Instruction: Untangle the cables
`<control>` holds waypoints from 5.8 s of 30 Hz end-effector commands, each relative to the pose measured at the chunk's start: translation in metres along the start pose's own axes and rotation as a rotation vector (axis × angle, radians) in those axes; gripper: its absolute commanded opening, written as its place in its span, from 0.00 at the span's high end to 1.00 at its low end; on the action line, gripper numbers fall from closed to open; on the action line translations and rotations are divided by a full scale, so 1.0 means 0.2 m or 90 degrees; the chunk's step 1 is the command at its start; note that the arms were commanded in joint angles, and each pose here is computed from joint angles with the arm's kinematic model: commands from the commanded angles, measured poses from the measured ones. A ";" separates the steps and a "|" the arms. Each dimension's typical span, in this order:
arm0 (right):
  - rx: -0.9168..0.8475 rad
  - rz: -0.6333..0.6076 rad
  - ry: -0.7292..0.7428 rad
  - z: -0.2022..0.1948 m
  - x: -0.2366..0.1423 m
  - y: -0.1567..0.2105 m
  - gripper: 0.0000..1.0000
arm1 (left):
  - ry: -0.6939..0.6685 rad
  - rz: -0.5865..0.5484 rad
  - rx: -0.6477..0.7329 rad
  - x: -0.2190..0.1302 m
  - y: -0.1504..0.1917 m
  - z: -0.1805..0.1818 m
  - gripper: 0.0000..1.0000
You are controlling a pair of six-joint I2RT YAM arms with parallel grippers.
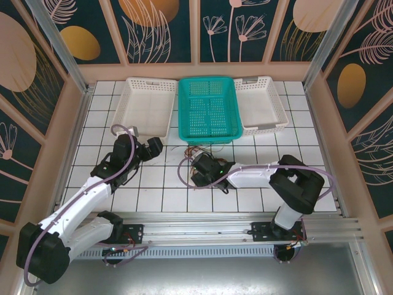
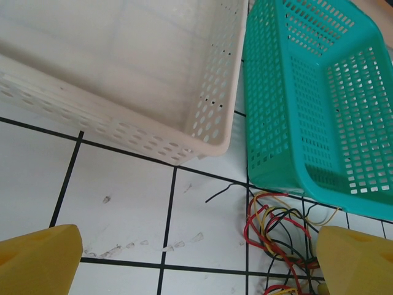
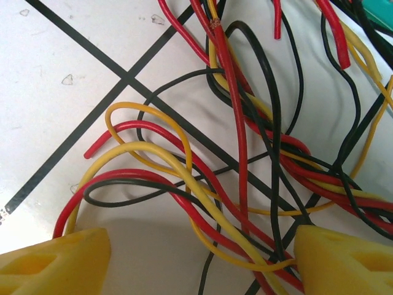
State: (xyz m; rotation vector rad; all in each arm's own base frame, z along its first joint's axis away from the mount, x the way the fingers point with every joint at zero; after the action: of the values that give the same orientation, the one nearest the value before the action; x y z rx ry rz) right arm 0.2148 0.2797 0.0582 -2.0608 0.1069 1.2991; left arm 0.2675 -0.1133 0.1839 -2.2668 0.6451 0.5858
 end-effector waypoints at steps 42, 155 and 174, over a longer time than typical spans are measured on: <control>-0.029 -0.001 -0.048 -0.10 0.08 -0.15 0.47 | -0.011 -0.007 0.031 -0.02 0.01 -0.01 0.03; 0.289 -0.715 -0.664 -0.52 -1.82 -0.81 1.00 | 0.505 0.177 0.143 -0.07 0.59 -0.54 0.01; 0.275 -0.709 -0.686 -0.41 -1.83 -0.86 1.00 | 0.538 0.197 0.144 -0.04 0.62 -0.61 0.22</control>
State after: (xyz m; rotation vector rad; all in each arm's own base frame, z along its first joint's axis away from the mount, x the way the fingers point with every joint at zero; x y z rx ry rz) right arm 0.1734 0.2644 0.4488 -0.5802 -0.9097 1.2908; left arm 0.2146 -0.2718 0.1889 -2.1513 1.4026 -0.2476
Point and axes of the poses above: each hand's point on the last joint's axis, 136 mm out from that joint toward the fingers, its own x axis out along the fingers, its own z axis along the line the jaws close on, y = z × x, the point moved 4 cm from there along -x, back along the fingers, and after that the axes turned 14 degrees about -x, right-handed, at the moved point
